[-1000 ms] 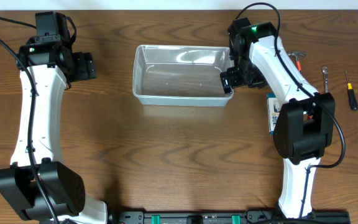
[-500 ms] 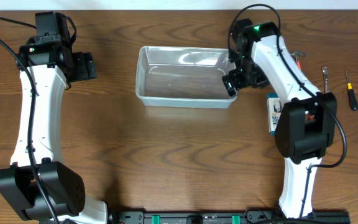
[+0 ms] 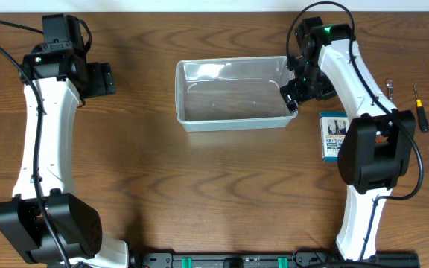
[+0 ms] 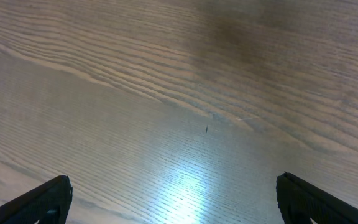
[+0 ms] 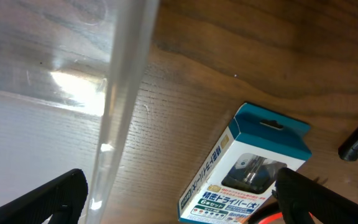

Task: Pack container

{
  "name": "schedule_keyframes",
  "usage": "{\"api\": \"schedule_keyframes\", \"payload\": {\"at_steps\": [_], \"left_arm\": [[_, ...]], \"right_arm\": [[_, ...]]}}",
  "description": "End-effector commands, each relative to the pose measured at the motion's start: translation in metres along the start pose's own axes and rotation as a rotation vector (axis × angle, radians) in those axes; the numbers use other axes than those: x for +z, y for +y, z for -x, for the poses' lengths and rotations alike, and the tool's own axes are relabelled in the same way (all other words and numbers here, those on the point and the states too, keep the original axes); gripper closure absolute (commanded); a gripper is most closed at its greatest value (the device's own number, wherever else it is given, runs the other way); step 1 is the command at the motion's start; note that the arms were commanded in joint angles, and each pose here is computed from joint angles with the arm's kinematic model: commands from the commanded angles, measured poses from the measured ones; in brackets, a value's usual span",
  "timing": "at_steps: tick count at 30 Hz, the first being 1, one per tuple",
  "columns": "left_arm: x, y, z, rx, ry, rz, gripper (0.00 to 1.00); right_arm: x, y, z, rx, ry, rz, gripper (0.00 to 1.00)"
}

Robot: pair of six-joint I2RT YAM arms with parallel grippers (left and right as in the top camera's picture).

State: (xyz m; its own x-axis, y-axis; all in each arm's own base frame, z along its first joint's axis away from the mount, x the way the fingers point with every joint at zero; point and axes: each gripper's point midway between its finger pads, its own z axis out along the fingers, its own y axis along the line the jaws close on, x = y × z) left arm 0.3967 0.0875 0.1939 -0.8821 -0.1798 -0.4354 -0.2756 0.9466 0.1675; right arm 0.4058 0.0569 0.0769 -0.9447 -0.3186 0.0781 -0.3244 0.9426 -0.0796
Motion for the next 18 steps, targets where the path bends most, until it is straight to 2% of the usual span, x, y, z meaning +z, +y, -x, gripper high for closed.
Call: {"api": "schedule_keyframes", "payload": {"at_steps": [1,18], "left_arm": [[-0.0044,0.0043,0.0050,-0.017,-0.017,0.012,0.02],[-0.0037,0.0042,0.0037,-0.017,-0.013,0.012,0.02]], "right_arm": [[-0.0036,0.0060,0.0044,-0.040,-0.008,-0.010,0.01],[-0.0038,0.0084,-0.0040,0.117,0.026,-0.007,0.01]]}}
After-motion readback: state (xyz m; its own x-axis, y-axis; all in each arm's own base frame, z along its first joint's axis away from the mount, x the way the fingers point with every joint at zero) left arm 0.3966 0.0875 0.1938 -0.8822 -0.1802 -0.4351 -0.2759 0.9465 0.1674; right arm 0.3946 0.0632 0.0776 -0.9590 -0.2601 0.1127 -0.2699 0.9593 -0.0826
